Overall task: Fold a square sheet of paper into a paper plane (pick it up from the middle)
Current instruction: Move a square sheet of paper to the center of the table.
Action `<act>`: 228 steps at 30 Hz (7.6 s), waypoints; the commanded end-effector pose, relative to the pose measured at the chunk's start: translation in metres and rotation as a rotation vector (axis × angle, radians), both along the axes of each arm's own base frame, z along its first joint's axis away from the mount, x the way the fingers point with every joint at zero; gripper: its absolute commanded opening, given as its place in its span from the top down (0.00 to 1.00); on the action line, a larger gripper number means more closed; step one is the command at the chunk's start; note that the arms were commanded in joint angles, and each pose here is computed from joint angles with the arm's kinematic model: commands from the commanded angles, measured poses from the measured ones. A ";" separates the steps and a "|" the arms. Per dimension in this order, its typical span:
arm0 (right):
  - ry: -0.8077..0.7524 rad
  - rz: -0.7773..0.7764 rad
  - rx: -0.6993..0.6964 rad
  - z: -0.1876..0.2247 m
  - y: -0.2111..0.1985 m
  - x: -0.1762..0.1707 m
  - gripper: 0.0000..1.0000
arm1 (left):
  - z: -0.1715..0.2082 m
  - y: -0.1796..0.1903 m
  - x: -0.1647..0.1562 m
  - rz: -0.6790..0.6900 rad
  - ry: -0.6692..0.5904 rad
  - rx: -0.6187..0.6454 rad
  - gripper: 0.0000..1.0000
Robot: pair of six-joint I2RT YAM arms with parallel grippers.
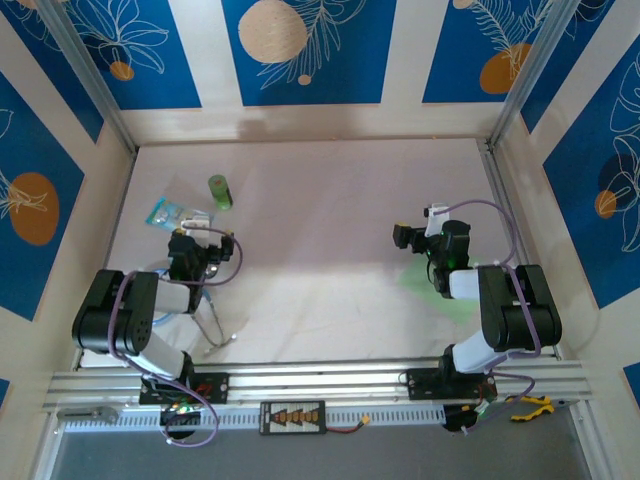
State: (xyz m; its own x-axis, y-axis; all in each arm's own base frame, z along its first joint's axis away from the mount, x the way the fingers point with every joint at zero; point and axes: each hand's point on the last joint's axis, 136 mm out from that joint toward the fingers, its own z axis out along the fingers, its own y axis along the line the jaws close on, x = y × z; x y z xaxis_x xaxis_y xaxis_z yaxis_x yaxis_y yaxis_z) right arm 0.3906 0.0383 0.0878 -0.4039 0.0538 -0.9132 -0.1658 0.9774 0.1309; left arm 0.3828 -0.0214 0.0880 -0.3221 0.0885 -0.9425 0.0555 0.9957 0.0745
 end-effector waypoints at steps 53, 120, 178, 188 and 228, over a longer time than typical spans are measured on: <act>1.145 -0.271 0.380 -0.063 0.023 -0.082 0.10 | 0.071 -0.159 -0.040 -0.319 0.469 -0.340 0.00; 1.172 0.031 0.515 -0.045 0.249 -0.124 0.18 | 0.113 -0.108 -0.060 -0.188 0.371 -0.379 0.03; 0.932 -0.129 0.669 0.002 0.112 -0.142 0.14 | -0.071 -0.264 -0.127 -0.288 1.220 -0.077 0.23; 0.935 -0.047 0.608 0.009 0.130 -0.138 0.13 | -0.033 -0.250 -0.098 -0.191 1.108 -0.069 0.24; 1.003 -0.030 0.558 -0.007 0.130 -0.144 0.10 | -0.059 -0.260 -0.094 -0.035 1.173 0.029 0.12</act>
State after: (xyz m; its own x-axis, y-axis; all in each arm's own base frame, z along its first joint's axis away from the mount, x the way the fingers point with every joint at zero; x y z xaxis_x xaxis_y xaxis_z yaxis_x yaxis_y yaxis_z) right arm 0.2520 0.1667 0.0862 -0.9251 0.3735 -0.0687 0.2612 0.7571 0.5989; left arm 0.2912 -0.2842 0.0303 -0.9890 0.1225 -0.0831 0.1276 0.9901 -0.0589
